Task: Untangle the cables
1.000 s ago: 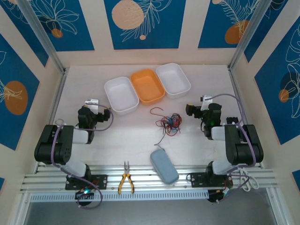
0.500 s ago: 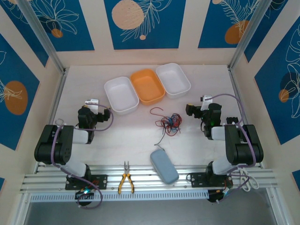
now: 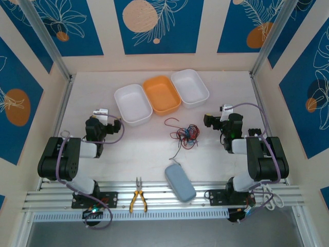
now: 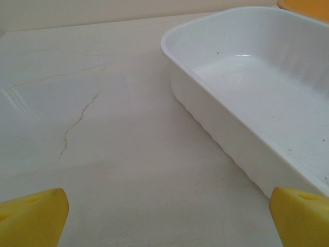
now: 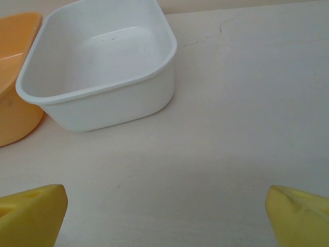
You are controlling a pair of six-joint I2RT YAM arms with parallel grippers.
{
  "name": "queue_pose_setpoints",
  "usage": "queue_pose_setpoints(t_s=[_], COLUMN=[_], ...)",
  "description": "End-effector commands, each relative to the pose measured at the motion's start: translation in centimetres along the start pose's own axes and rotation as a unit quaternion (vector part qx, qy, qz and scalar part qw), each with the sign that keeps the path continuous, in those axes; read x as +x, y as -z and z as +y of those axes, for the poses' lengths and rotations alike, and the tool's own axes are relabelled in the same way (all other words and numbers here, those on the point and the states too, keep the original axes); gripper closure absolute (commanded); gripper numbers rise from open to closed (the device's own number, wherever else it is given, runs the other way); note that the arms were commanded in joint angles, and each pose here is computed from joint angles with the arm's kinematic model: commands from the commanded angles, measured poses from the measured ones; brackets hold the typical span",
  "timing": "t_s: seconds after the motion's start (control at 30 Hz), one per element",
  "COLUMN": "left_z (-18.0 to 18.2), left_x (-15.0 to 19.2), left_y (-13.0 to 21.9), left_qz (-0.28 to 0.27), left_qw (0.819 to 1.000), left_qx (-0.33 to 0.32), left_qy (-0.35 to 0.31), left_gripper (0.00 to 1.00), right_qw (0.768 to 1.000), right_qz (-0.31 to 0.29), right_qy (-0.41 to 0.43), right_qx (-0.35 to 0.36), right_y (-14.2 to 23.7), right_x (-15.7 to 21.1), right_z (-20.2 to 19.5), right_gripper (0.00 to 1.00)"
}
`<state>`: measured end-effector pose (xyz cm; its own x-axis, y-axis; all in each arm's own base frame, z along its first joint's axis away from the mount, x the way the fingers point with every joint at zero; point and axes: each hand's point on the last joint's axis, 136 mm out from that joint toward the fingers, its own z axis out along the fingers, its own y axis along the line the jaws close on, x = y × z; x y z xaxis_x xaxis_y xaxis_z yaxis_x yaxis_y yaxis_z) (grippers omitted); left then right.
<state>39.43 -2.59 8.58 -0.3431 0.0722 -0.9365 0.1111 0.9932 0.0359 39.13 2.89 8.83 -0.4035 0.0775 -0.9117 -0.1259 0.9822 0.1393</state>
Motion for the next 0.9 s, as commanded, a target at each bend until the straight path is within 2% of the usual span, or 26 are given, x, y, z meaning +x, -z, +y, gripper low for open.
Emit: queue_pose_setpoints(t_s=[0.0,0.33,0.53,0.67,0.87], left_z=[-0.1,1.3,0.3,-3.5,-12.1], left_x=[-0.8,-4.3,-7.2,-8.8,-9.5], left_y=[0.2,4.2,7.0,8.4,9.2], left_qz=[-0.017,-0.052,-0.067,-0.068,-0.034], left_qw=[1.0,0.998,0.991,0.985,0.978], left_qx=[0.005,-0.037,-0.008,0.055,0.156], left_qy=[-0.002,0.015,0.114,0.146,0.136], left_gripper=[0.0,0.0,0.0,0.0,0.0], right_qw=[1.0,0.996,0.985,0.983,0.978], right_qz=[-0.009,-0.008,0.03,0.065,0.129], right_qy=[-0.012,-0.05,-0.125,-0.134,-0.151], right_qx=[0.015,0.078,0.114,0.108,0.063], right_y=[0.0,3.7,7.5,10.0,13.0], right_x=[-1.1,-4.3,-4.5,-4.3,-3.1], right_z=[-0.7,-2.3,-2.3,-0.5,3.9], right_gripper=[0.01,0.01,0.01,0.01,0.2])
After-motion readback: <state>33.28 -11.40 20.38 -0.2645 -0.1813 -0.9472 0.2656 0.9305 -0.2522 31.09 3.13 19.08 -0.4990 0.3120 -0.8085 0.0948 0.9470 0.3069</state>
